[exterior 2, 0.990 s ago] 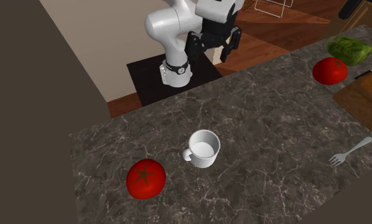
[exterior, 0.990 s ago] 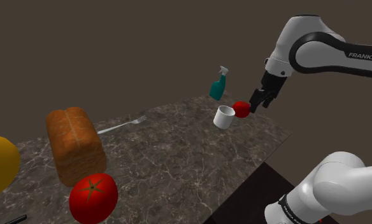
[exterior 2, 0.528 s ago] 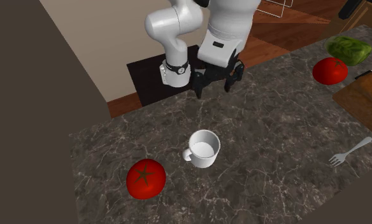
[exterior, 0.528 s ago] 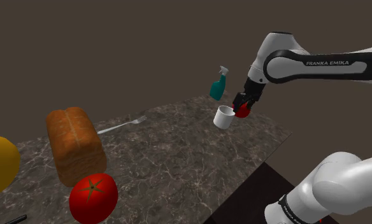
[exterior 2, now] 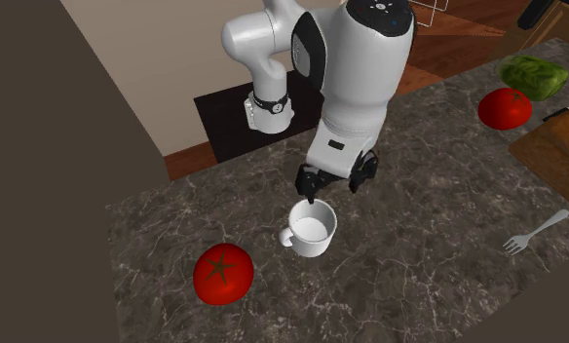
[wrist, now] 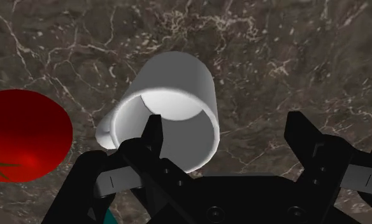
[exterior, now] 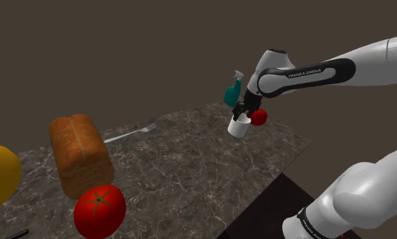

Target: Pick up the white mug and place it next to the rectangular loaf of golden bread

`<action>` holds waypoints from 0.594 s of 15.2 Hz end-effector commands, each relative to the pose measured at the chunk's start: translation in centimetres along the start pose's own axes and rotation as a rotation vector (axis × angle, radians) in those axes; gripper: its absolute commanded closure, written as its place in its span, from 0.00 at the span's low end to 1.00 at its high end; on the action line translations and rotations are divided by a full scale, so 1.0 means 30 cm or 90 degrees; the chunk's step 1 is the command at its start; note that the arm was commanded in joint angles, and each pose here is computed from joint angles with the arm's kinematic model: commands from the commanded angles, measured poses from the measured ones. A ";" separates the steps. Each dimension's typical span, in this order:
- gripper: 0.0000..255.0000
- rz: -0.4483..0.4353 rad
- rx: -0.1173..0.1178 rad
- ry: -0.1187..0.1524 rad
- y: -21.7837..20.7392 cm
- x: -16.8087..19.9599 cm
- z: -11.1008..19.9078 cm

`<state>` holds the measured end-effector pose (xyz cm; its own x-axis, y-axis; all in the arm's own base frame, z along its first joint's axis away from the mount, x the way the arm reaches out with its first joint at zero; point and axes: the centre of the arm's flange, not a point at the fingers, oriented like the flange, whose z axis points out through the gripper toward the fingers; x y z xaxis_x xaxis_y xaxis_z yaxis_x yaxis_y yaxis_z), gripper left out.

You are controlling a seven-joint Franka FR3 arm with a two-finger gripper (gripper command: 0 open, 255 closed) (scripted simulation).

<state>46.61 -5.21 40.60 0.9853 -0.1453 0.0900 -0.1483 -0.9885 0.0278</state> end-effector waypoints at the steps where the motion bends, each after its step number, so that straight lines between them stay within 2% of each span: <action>1: 0.00 0.006 0.003 0.011 0.009 0.061 0.053; 9: 0.00 0.008 0.004 0.015 0.011 0.087 0.198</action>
<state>49.63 -6.24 35.46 0.9811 -0.1566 0.1135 -0.1598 -0.9869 0.0197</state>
